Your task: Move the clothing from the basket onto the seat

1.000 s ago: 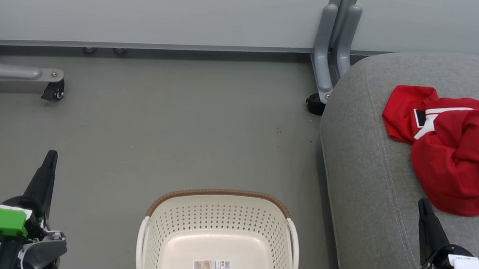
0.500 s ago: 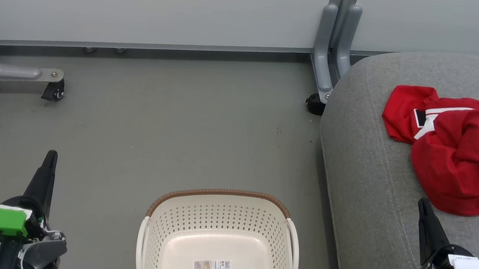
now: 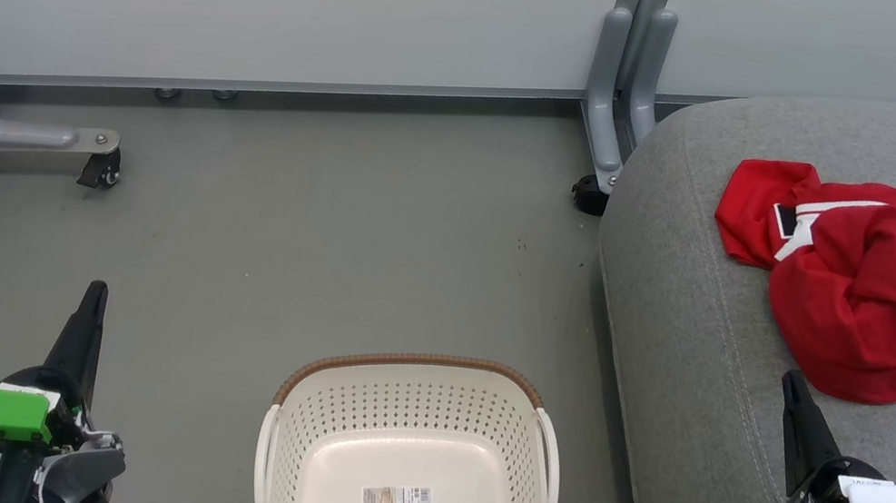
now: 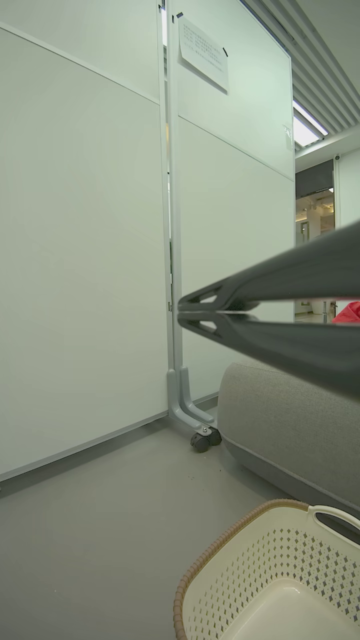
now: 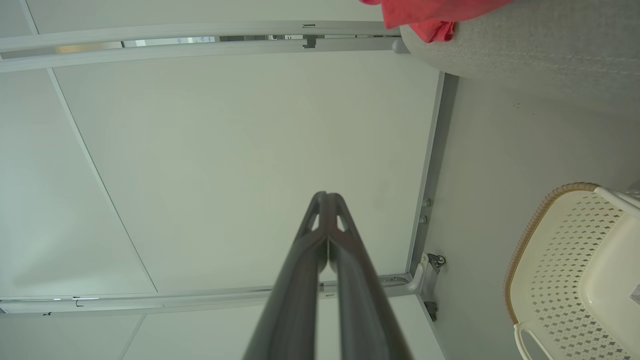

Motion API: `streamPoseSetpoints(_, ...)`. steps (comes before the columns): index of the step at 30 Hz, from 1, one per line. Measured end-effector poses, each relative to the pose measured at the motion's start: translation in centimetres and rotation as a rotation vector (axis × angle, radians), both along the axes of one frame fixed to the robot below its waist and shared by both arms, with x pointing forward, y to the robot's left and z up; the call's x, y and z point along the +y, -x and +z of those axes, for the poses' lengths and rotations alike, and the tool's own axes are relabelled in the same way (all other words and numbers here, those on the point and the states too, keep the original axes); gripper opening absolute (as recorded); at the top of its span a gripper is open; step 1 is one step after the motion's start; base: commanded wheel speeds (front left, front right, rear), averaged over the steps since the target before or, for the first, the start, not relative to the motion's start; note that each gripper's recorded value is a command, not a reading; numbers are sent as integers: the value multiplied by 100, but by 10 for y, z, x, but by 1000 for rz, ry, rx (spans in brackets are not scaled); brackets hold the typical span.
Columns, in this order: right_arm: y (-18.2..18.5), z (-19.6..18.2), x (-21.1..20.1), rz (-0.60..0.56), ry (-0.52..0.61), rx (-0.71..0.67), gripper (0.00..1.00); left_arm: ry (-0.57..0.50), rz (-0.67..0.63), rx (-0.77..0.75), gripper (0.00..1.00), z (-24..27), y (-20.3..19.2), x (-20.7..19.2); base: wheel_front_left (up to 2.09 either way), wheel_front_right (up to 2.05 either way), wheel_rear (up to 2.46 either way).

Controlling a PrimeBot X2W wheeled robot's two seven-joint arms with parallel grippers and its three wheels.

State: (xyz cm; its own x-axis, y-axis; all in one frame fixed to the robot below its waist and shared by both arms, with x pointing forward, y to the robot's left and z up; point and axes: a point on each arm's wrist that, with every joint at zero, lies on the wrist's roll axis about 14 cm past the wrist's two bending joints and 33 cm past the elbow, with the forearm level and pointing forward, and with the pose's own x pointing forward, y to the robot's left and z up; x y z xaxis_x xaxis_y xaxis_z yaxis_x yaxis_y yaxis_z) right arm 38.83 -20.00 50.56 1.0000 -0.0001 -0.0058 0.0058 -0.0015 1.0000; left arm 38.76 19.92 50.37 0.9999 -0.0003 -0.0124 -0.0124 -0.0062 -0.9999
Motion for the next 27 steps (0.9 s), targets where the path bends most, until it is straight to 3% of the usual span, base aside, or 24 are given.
streamPoseSetpoints(27, 0, 0, 0, 0, 0, 0, 0, 0, 0, 0, 0, 0, 0, 0, 0, 0, 0)
